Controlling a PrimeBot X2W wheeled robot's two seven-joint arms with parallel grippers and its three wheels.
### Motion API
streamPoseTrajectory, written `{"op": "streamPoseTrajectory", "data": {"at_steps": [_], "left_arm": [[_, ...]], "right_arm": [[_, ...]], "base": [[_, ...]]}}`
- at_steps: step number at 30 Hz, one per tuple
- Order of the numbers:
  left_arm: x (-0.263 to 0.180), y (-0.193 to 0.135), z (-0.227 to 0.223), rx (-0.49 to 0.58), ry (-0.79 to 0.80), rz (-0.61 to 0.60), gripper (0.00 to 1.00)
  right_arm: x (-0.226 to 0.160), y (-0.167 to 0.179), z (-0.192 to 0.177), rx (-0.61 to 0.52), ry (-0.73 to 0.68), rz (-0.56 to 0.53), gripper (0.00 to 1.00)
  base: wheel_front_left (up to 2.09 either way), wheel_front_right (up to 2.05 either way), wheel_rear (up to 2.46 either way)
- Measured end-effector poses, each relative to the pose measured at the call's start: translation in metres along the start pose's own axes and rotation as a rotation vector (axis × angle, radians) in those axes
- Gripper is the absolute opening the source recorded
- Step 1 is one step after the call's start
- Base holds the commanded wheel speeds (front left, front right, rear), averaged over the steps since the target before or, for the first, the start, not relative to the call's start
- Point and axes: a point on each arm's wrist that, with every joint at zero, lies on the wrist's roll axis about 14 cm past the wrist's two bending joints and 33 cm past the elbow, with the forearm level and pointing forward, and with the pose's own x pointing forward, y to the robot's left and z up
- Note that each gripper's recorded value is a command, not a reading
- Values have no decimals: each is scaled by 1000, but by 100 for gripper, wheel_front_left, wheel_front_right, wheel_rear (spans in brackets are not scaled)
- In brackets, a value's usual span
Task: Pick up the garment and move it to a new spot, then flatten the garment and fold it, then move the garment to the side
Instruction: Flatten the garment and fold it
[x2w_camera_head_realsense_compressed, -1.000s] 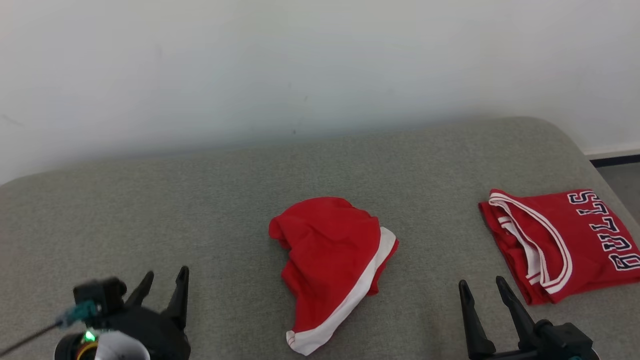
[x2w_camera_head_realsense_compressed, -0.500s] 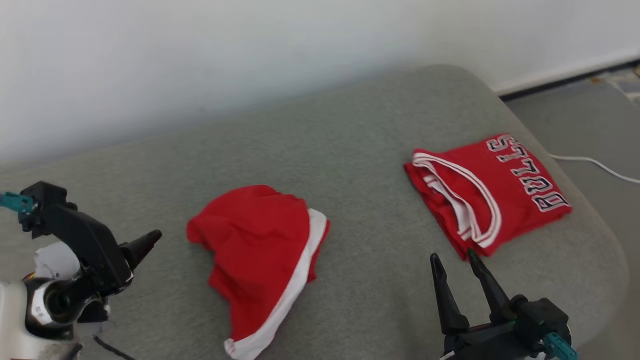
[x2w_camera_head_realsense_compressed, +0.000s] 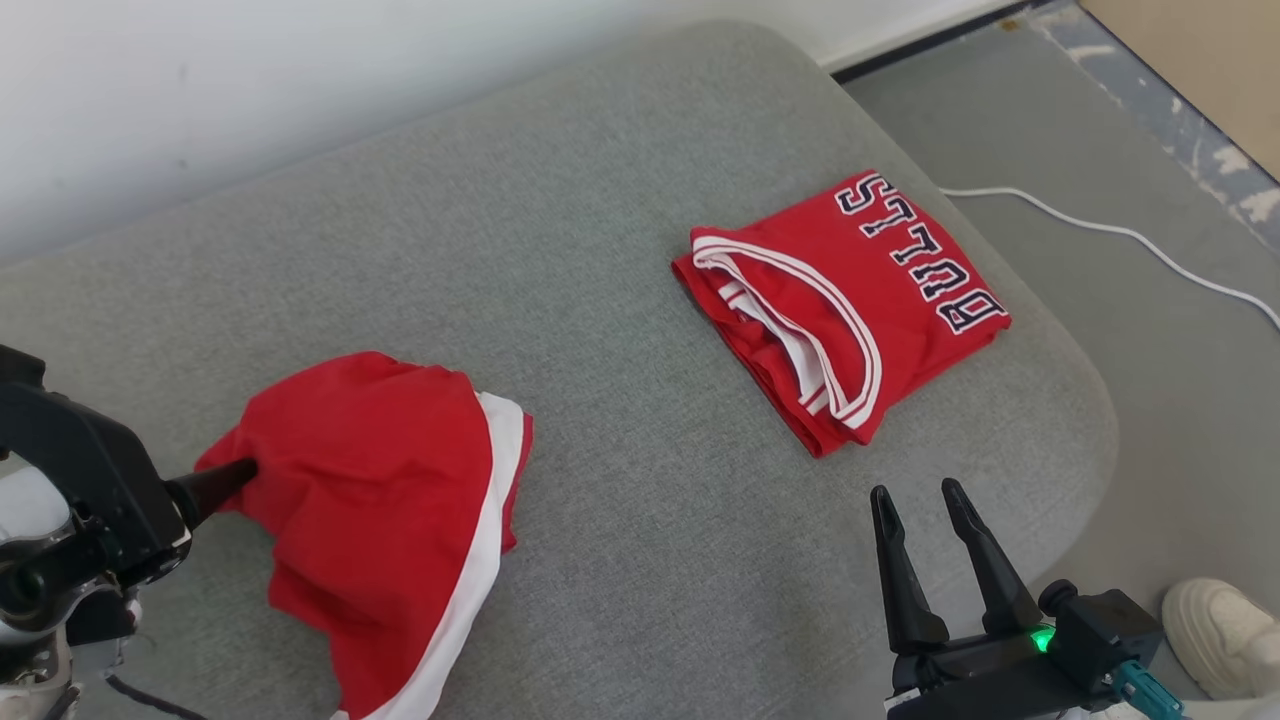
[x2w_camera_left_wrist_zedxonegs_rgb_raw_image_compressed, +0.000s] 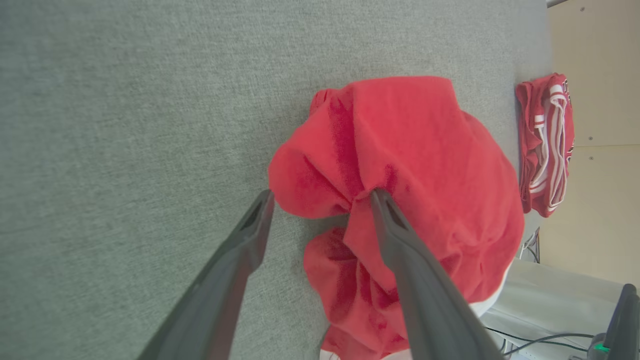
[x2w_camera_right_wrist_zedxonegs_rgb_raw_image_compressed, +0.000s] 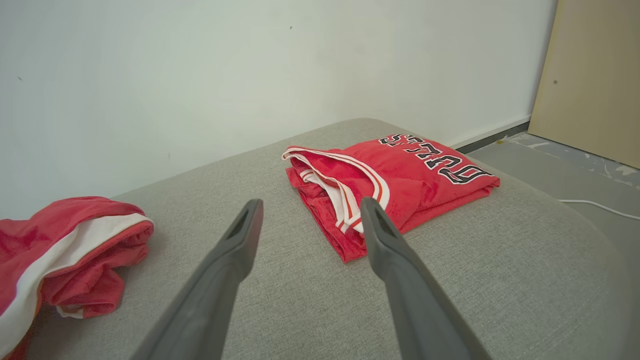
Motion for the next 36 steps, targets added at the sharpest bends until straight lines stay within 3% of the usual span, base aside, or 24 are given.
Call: {"op": "streamPoseTrajectory", "data": {"at_steps": [12, 17, 18, 19, 20, 26, 36], "left_arm": [[25, -34, -17, -136, 120, -188, 100], [28, -33, -35, -138, 155, -177, 100], [29, -34, -38, -136, 161, -180, 62], [30, -35, -37, -129, 152, -182, 15], [30, -35, -36, -125, 143, -183, 0], [24, -54, -22, -136, 57, -280, 0], [-60, -149, 68, -168, -353, -709, 0]], "right_arm": [[-4, -15, -7, -25, 35, -59, 100], [-2, -11, -8, -23, 37, -45, 100], [-1, -10, -8, -23, 36, -43, 100], [-1, -10, -7, -23, 36, -42, 100], [0, -10, -7, -23, 35, -41, 100], [2, -12, -6, -26, 28, -44, 100], [7, 0, -8, -20, 24, 2, 100]], "base": [[0, 0, 0], [0, 0, 0], [0, 0, 0], [0, 0, 0], [0, 0, 0], [0, 0, 0], [0, 0, 0]]}}
